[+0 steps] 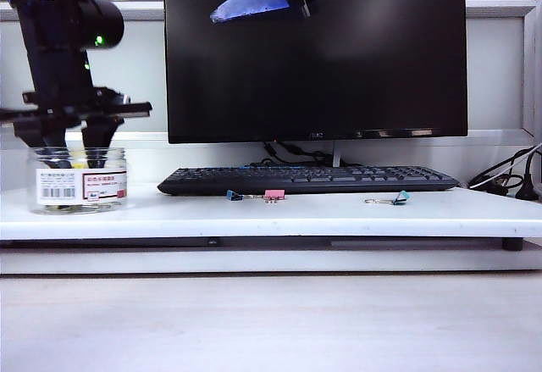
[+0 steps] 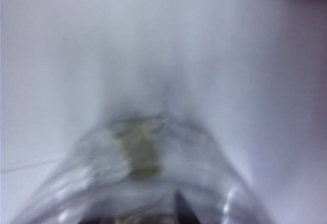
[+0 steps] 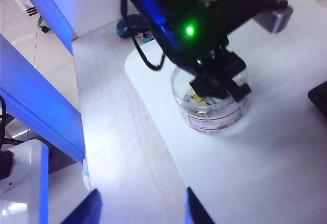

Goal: Take the clips out of the round transparent plastic box and place them on the table.

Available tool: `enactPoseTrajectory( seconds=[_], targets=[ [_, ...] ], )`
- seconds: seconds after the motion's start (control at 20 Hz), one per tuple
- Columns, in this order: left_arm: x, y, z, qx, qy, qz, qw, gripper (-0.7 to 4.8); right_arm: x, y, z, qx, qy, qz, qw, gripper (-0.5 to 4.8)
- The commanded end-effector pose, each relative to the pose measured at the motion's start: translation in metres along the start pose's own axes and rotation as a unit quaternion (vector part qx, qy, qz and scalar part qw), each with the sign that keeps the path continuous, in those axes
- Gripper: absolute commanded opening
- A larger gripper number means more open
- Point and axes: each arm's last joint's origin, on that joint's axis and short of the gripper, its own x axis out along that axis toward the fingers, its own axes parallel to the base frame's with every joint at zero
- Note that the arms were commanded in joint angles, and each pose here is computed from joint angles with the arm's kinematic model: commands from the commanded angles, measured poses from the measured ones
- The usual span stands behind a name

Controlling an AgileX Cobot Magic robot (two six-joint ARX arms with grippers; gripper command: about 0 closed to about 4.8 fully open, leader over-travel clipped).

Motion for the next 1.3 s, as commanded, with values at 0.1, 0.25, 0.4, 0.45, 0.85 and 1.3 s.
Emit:
enactPoseTrajectory(
  seconds=[0.1, 0.25, 0.4, 0.45, 0.85, 1.3],
  targets=[
    [-0.001, -0.002, 0.006, -0.027, -0.024, -0.011, 0.999, 1.54, -0.002, 0.002, 0.004, -0.010, -0.010, 0.002, 1.000, 2.12],
    [-0.004, -0.002, 0.008, -0.027, -0.029, -0.003, 0.999, 1.54, -0.002, 0.002, 0.004, -0.010, -0.010, 0.002, 1.000, 2.12],
    [-0.012, 0.000, 0.008, -0.024, -0.023, 0.031, 0.999, 1.55, -0.002, 0.002, 0.004, -0.010, -0.010, 0.002, 1.000, 2.12],
    [-0.013, 0.000, 0.008, -0.025, -0.018, 0.032, 0.999, 1.56, -0.002, 0.002, 0.004, -0.010, -0.011, 0.002, 1.000, 2.12],
    [-0.014, 0.002, 0.006, -0.051, -0.017, 0.065, 0.996, 1.57, -0.002, 0.002, 0.006, -0.015, -0.017, 0.001, 1.000, 2.12],
    [-0.004, 0.000, 0.010, -0.063, -0.020, 0.043, 0.997, 0.84, -0.002, 0.001, 0.006, -0.018, -0.020, 0.000, 1.000, 2.12]
  ],
)
